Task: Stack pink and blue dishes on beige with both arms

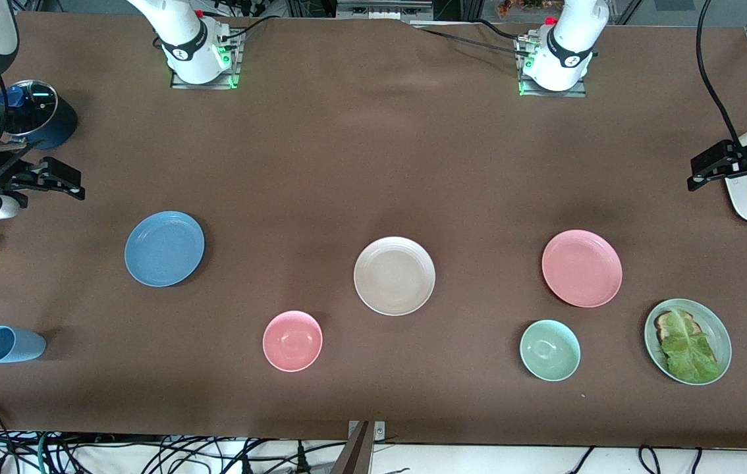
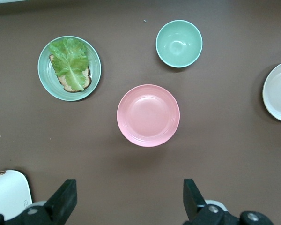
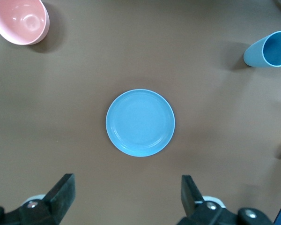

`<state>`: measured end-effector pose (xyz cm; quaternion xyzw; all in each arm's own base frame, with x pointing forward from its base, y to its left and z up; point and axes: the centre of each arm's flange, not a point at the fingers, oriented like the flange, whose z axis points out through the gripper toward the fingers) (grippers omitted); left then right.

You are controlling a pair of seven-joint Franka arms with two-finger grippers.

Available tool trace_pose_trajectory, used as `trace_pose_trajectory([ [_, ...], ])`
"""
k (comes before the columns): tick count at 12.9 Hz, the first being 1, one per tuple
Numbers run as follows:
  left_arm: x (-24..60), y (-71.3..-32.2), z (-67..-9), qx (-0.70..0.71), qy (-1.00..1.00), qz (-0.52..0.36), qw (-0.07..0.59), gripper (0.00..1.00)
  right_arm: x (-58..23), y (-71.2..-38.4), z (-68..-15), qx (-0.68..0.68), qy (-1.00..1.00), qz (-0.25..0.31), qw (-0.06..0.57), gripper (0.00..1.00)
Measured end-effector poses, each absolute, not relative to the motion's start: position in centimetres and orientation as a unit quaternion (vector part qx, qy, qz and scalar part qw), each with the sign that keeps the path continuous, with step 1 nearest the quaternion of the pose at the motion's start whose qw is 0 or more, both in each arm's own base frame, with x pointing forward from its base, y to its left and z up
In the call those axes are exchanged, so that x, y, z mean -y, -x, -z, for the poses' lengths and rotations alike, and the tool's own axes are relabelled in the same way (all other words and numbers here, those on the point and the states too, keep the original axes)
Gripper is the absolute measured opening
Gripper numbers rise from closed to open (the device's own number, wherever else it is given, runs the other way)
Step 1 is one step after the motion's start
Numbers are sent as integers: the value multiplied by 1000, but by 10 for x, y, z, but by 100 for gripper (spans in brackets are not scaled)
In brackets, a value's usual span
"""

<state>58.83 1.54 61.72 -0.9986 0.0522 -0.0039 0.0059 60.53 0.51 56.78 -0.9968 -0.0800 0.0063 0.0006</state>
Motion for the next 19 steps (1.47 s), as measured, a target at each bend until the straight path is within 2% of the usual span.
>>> trace_pose_trajectory([
  [19, -15, -588, -617, -52, 999, 4, 6, 100, -20, -605, -570, 92, 996, -5, 1, 100],
])
